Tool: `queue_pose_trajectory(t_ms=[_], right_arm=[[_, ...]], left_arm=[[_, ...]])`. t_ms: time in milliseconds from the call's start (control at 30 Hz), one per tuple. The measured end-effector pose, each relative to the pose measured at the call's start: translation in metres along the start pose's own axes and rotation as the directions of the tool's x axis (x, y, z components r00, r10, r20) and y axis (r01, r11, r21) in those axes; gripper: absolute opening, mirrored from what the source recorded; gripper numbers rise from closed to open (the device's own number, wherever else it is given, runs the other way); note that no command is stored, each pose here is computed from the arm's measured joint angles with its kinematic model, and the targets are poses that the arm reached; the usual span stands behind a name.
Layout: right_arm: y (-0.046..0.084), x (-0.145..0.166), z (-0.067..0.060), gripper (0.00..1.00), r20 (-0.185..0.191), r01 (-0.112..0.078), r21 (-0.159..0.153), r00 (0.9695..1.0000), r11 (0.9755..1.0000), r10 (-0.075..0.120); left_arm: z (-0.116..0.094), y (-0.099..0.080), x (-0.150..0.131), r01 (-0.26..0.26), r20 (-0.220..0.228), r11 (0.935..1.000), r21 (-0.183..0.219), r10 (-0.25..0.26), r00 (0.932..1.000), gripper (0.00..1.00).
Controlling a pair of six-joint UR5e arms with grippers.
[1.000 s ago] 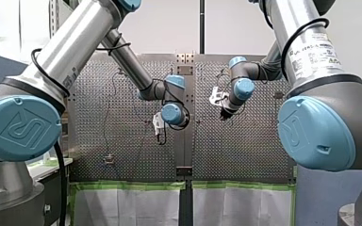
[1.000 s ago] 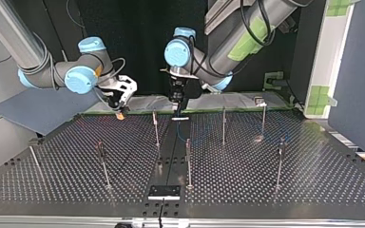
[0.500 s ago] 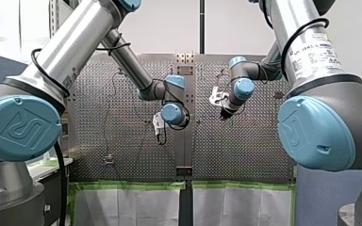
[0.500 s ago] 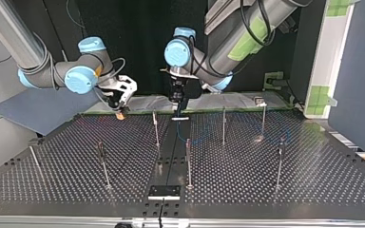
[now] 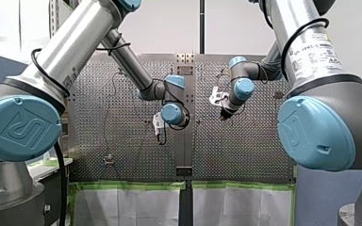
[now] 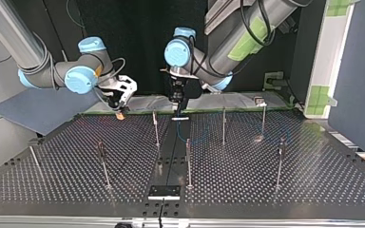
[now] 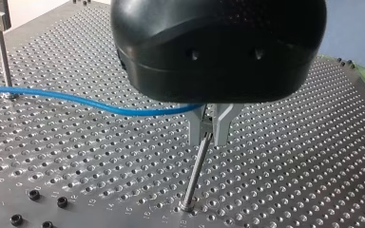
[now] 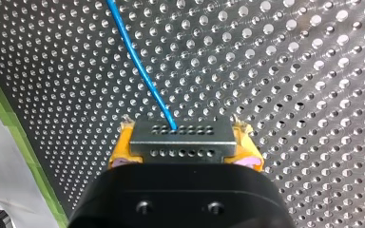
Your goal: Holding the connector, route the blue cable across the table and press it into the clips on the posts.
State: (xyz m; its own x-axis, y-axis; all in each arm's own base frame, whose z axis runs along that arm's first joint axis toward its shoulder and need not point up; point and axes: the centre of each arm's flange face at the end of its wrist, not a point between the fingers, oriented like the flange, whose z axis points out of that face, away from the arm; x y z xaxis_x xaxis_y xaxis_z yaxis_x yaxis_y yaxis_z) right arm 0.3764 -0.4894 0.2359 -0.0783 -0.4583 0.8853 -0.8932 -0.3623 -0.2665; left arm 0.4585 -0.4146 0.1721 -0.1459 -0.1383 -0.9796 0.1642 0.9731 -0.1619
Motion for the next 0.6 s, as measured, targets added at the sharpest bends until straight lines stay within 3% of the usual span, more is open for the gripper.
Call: queue_pose_trajectory(t_ms=[467, 600], right_arm=[[0.0, -0.001, 0.0, 0.0, 0.002, 0.001, 0.0, 1.0, 1.0, -0.001], [0.0, -0.013, 0.003, 0.0, 0.037, 0.014, -0.005, 0.9992, 0.9999, -0.014]], left_arm=[[-0.001, -0.003, 0.002, -0.006, -0.008, 1.0, 0.004, 0.006, 0.9999, 0.16], [-0.002, -0.005, 0.013, -0.017, -0.03, 0.9998, 0.008, 0.018, 0.9994, 0.16]])
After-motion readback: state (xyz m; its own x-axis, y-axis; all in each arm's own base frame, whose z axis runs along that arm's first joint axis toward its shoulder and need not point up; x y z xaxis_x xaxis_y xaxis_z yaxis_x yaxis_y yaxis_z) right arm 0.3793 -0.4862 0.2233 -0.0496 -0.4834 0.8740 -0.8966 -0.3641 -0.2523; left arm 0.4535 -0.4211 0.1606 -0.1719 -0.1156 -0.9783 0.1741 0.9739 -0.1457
